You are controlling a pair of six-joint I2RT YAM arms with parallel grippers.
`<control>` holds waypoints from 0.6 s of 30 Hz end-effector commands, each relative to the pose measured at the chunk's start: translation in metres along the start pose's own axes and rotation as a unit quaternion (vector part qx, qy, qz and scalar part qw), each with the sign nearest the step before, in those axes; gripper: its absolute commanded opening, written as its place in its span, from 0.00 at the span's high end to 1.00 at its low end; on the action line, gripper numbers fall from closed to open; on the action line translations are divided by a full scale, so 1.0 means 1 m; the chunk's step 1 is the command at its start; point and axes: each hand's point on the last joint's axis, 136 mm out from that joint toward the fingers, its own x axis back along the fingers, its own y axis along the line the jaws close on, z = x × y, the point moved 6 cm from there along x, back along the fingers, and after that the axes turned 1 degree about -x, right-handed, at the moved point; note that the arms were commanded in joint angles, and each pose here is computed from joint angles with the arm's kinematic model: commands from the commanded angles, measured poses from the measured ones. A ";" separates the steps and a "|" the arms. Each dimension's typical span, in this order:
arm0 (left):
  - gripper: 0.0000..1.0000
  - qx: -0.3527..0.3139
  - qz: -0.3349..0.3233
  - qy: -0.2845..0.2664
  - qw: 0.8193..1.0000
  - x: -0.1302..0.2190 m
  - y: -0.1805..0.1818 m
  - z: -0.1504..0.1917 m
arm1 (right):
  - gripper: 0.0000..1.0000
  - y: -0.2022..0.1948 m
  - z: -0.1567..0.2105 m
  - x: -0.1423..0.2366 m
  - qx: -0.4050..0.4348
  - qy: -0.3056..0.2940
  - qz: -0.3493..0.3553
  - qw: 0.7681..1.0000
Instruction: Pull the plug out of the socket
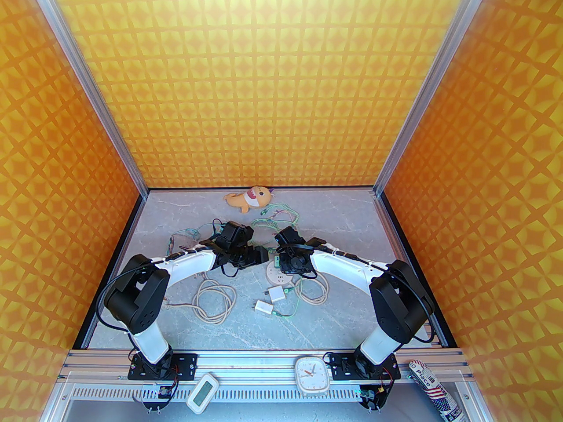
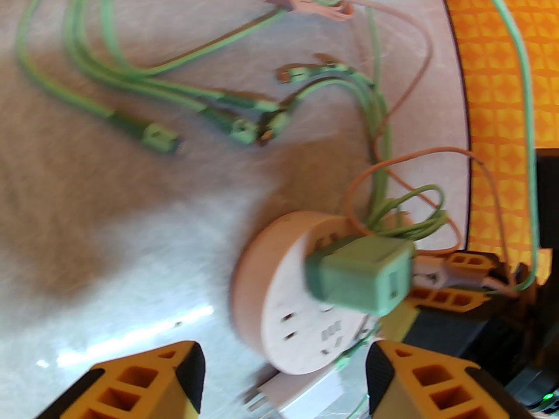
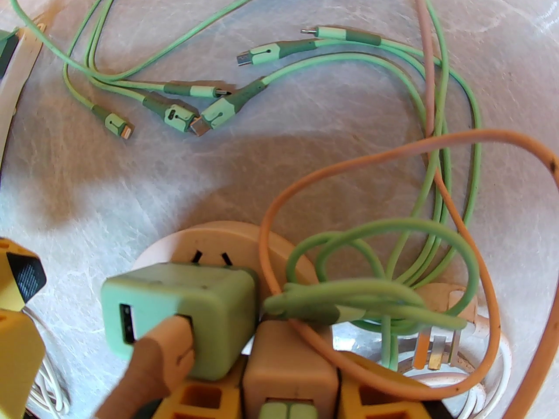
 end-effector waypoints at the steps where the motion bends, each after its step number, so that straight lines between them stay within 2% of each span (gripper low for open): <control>1: 0.34 -0.001 0.050 0.004 0.999 -0.008 -0.013 -0.008 | 0.73 0.005 -0.011 0.003 0.010 -0.018 -0.006 1.000; 10: 0.33 0.006 0.065 0.035 0.997 -0.027 -0.007 -0.001 | 0.73 0.005 -0.008 0.000 0.005 -0.015 -0.010 1.000; 18: 0.32 -0.001 0.090 0.035 0.995 -0.028 -0.017 -0.005 | 0.73 0.004 -0.007 0.001 0.007 -0.014 -0.008 1.000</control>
